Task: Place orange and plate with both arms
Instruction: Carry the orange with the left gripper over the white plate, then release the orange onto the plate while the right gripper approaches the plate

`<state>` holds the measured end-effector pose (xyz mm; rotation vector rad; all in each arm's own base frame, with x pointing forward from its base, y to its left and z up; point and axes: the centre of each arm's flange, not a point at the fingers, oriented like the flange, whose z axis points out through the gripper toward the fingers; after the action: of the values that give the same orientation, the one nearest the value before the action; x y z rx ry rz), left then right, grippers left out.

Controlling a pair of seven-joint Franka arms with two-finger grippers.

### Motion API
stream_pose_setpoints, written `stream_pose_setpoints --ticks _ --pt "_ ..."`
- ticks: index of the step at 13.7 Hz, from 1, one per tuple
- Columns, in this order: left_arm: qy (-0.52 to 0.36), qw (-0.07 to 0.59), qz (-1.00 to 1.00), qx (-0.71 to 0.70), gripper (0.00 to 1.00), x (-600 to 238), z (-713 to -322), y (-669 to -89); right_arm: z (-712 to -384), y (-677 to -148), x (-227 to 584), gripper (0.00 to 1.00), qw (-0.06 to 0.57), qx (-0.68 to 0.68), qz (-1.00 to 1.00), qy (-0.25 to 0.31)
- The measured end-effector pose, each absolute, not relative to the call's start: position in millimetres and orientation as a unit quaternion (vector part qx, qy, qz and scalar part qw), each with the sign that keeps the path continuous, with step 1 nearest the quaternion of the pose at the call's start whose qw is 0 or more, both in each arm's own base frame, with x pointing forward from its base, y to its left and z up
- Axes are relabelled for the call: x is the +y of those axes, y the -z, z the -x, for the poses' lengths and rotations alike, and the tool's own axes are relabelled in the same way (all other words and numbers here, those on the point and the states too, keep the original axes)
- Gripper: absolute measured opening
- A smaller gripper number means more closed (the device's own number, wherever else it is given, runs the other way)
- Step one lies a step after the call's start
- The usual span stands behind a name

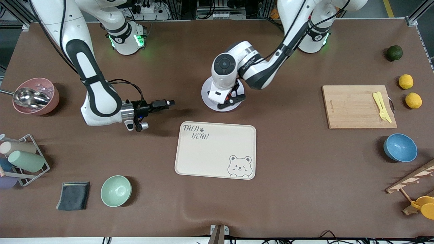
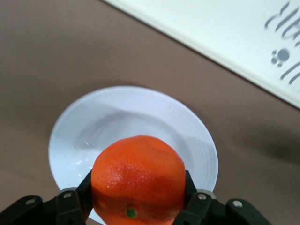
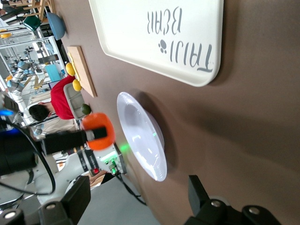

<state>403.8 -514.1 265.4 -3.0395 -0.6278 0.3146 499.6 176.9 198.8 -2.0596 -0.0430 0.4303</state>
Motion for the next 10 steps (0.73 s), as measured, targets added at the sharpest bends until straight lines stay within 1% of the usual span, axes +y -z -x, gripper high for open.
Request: stream_pose_setpoints --ticks 6,10 --pt "-0.129 0.051 0.969 -0.206 0.72 -512.0 -380.6 -211.9 -494.2 -192.6 180.4 0.92 0.495 -0.025 0.853 -0.164" --pt "-0.133 0.057 0.968 -0.207 0.72 -518.3 -366.6 -197.0 -490.6 -188.7 178.3 0.92 0.495 -0.026 0.853 -0.162"
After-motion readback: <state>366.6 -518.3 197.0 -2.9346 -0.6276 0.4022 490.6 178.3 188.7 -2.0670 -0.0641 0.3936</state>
